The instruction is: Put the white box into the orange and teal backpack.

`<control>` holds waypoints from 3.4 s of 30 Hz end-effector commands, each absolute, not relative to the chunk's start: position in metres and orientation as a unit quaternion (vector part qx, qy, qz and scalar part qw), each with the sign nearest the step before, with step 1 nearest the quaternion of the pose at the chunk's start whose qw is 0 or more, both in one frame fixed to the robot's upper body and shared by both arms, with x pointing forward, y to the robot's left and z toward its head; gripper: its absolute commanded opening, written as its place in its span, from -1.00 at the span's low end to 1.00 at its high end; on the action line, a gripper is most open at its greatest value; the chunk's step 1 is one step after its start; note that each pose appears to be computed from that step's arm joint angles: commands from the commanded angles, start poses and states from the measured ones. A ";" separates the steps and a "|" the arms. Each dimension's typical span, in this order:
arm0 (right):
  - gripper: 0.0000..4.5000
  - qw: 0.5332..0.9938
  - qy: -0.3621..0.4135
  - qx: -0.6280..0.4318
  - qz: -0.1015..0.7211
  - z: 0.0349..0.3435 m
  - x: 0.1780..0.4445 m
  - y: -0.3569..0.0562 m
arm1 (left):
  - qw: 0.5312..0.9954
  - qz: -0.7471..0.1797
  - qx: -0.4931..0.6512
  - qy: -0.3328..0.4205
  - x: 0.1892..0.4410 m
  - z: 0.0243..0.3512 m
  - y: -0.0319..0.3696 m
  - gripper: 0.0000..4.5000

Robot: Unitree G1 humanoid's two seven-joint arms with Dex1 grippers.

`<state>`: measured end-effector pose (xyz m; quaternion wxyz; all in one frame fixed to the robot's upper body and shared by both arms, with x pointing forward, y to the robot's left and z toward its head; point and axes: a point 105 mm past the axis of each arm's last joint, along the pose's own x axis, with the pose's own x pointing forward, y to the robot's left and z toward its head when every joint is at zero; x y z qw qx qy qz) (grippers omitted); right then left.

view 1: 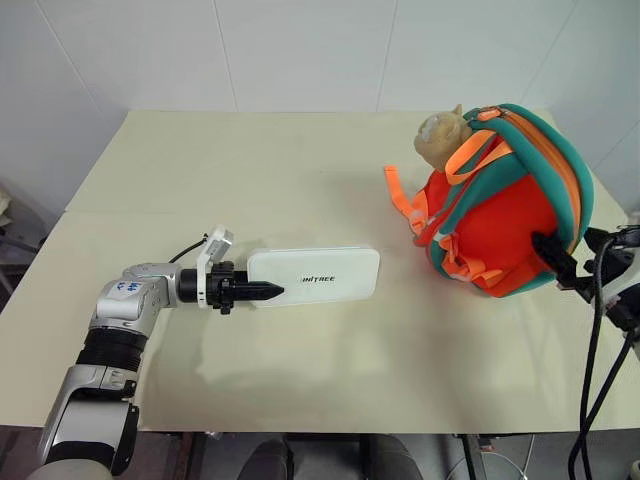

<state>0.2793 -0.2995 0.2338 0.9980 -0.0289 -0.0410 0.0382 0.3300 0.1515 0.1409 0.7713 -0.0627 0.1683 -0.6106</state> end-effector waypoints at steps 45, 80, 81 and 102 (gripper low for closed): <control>1.00 0.978 -0.018 0.040 0.202 0.225 0.320 -0.208 | 0.804 -0.574 -0.051 0.147 0.317 0.159 0.181 -0.41; -0.77 0.953 -0.130 0.068 0.265 0.242 0.390 -0.162 | 0.831 -0.538 -0.055 0.134 0.307 0.162 0.192 -0.41; -0.77 0.946 -0.132 0.075 0.287 0.244 0.386 -0.156 | 0.831 -0.537 -0.053 0.133 0.307 0.162 0.193 -0.41; -0.77 0.654 0.128 0.183 0.723 0.265 0.214 -0.109 | 0.886 -0.443 -0.024 0.135 0.313 0.170 0.267 -0.41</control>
